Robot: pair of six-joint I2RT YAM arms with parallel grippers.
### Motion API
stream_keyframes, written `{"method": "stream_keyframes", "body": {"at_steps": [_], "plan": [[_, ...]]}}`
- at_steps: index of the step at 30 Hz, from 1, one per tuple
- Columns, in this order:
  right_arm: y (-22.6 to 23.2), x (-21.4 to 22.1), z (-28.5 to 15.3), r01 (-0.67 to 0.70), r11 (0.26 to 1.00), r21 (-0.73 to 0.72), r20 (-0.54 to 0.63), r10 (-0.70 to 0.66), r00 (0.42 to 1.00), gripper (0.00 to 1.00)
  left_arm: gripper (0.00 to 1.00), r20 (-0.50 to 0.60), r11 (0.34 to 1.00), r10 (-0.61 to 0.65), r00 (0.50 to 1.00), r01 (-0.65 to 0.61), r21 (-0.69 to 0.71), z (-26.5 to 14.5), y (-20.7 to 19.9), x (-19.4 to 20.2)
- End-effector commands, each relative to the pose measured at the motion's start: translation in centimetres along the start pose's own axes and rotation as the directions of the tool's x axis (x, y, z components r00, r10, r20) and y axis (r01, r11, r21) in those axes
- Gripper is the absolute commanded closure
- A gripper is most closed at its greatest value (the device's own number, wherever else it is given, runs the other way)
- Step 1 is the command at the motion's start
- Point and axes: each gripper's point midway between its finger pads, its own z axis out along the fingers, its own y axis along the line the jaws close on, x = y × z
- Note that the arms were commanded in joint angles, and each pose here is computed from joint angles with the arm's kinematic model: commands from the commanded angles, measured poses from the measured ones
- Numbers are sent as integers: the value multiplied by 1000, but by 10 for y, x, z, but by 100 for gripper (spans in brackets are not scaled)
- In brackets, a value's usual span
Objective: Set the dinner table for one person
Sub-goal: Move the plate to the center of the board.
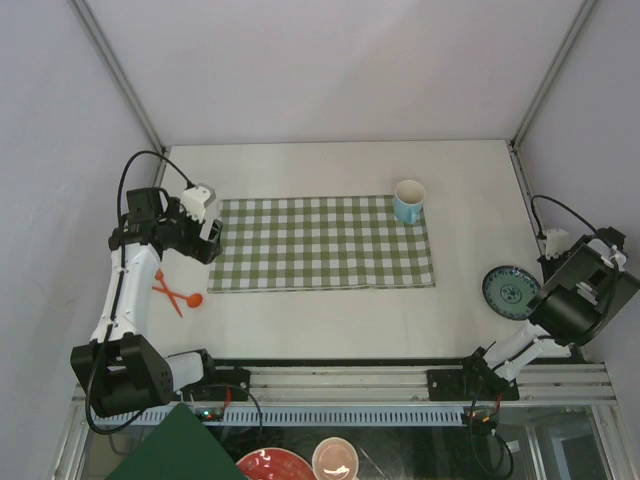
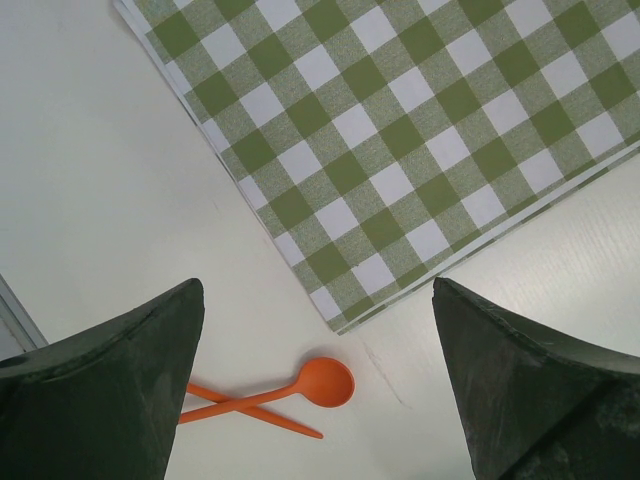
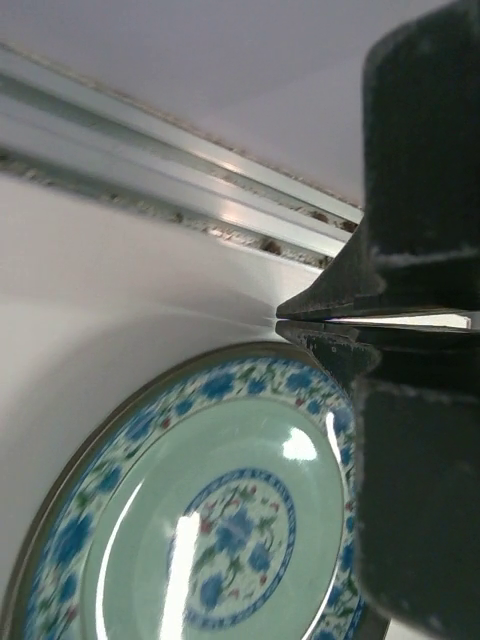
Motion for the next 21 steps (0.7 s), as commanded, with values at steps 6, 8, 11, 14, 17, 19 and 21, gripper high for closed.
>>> {"method": "stream_keyframes", "body": {"at_steps": [6,8,11,14,17,19,21], "plan": [[34,-46,-12,103,995,-3,56,-102,993,100,0,0,999,14,1000,-14,42,6,-8,9],[43,-52,-16,118,993,-9,55,-118,991,100,0,-4,999,11,1000,-10,41,7,-7,10],[58,-58,-18,139,990,-33,52,-137,989,100,0,-4,999,13,1000,-13,45,7,-8,10],[71,-58,-17,147,987,-67,34,-145,989,100,0,-2,999,17,1000,-17,45,6,-8,9],[74,-56,-19,140,987,-73,27,-138,990,100,0,-2,998,19,1000,-19,52,6,-9,10],[69,-55,-21,145,988,-46,36,-143,989,100,0,2,998,20,1000,-20,53,6,-10,9],[60,-60,-27,141,990,3,63,-141,988,100,0,4,998,19,1000,-19,58,6,-10,9]]}}
